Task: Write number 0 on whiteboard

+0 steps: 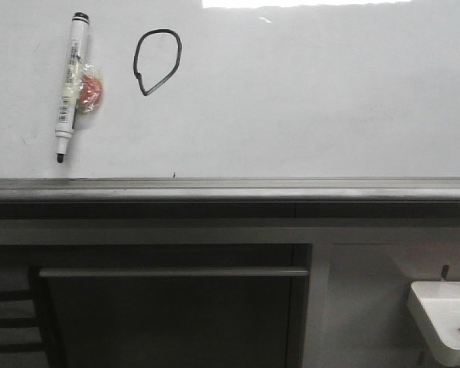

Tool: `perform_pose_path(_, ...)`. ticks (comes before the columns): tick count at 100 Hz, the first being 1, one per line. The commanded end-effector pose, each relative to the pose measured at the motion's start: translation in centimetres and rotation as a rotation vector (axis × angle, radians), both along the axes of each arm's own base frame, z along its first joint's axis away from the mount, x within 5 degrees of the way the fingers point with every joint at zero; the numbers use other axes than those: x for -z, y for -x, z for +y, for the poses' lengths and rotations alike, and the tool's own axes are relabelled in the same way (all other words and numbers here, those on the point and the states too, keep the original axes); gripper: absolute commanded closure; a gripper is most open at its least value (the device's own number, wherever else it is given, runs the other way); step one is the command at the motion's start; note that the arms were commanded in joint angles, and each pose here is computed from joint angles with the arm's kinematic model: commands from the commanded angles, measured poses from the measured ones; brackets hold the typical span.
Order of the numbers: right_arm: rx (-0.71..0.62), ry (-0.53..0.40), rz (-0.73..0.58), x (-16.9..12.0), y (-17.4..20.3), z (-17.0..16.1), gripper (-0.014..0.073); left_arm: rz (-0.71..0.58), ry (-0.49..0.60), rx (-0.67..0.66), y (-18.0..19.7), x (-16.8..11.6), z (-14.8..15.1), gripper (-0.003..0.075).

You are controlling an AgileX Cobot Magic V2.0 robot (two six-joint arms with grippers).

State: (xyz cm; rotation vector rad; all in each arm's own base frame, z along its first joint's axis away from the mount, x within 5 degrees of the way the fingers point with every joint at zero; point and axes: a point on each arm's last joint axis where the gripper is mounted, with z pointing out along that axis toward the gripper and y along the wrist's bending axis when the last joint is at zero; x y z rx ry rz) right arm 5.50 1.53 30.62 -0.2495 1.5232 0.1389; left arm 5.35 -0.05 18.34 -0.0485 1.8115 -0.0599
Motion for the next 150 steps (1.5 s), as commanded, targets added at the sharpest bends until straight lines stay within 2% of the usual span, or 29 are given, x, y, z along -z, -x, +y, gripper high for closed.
perform_pose_path(1, 0.099, -0.041, -0.093, -1.5, 0.0, -0.6, 0.0651, -0.068, 0.016, -0.001, 0.0, -0.3, 0.0, 0.0741)
perform_pose_path(13, 0.196, -0.039, -0.093, -1.4, -0.1, -1.2, 0.0651, -0.068, 0.016, -0.001, 0.0, -0.3, 0.0, 0.0741)
perform_pose_path(26, 0.282, 0.062, -0.099, -0.7, -0.2, -1.7, 0.0651, -0.068, 0.016, -0.001, 0.0, -0.3, 0.0, 0.0741)
perform_pose_path(36, 0.296, 0.05, -0.077, 0.6, -0.3, -1.8, 0.0651, -0.068, 0.016, -0.001, 0.0, -0.3, 0.0, 0.0741)
perform_pose_path(64, 0.305, -0.034, -0.006, 7.8, -0.4, -1.9, 0.065, -0.068, 0.016, -0.001, 0.0, -0.3, 0.0, 0.0741)
perform_pose_path(76, 0.305, -0.031, 0.026, 10.9, -0.2, -1.9, 0.0651, -0.068, 0.016, -0.001, 0.0, -0.3, 0.0, 0.0741)
perform_pose_path(79, 0.309, -0.022, 0.074, 11.4, -0.1, -1.9, 0.0651, -0.068, 0.016, -0.001, 0.0, -0.3, 0.0, 0.0741)
perform_pose_path(105, 0.322, 0.016, 0.25, 13.0, 0.2, -2.0, 0.0651, -0.068, 0.016, -0.001, 0.0, -0.3, 0.0, 0.0741)
perform_pose_path(150, 0.321, 0.015, 0.246, 12.9, 0.2, -2.0, 0.0651, -0.068, 0.016, -0.001, 0.0, -0.3, 0.0, 0.0741)
